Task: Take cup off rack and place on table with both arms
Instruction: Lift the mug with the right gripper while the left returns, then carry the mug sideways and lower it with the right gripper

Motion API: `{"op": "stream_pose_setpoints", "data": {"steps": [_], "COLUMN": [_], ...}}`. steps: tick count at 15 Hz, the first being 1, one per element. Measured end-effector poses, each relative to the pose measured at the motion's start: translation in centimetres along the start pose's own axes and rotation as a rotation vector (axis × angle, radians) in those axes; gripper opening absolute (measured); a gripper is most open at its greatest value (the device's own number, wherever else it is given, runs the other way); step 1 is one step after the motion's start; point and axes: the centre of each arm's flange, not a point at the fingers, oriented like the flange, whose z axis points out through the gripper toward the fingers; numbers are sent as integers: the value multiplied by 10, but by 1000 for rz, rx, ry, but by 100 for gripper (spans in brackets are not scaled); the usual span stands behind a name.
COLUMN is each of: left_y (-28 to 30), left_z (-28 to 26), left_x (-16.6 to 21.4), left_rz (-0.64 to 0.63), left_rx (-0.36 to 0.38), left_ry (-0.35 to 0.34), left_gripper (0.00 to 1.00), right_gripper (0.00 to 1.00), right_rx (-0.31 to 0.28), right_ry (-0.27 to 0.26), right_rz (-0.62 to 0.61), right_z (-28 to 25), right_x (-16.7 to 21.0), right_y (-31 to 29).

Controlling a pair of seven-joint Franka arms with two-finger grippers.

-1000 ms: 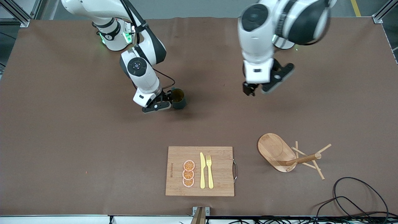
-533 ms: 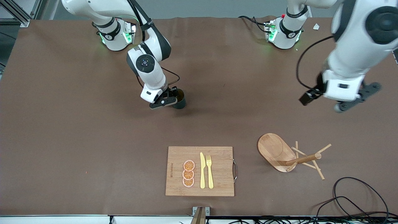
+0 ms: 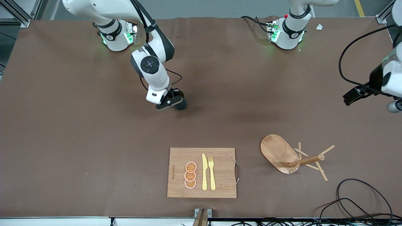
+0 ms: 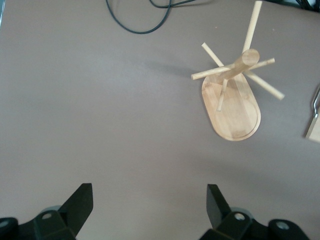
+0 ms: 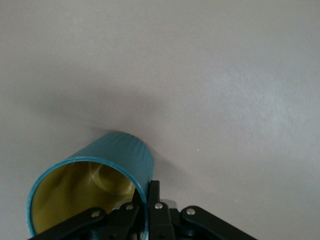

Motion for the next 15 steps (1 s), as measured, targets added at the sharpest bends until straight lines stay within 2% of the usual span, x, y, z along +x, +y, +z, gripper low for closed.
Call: {"op": "stream_pose_setpoints", "data": {"steps": [4, 7, 11, 15], "left_y": [-31, -29, -16, -5], "left_z": [-7, -17, -27, -30], "left_x": [3, -4, -25, -37], "left_rz": [194, 211, 245, 262], "left_rx": [-13, -65, -85, -83], "left_ry": [8, 10, -52, -64], "left_gripper": [100, 100, 100, 100], "right_gripper": [4, 4, 4, 4], "right_rx": [-6, -5, -20, -79], "right_ry": [-19, -25, -30, -92], "right_rz": [-187, -342, -568, -733], "right_z": [-2, -5, -11, -15], "right_x": [5, 4, -13, -49], "right_y": [56, 128, 235, 333]}}
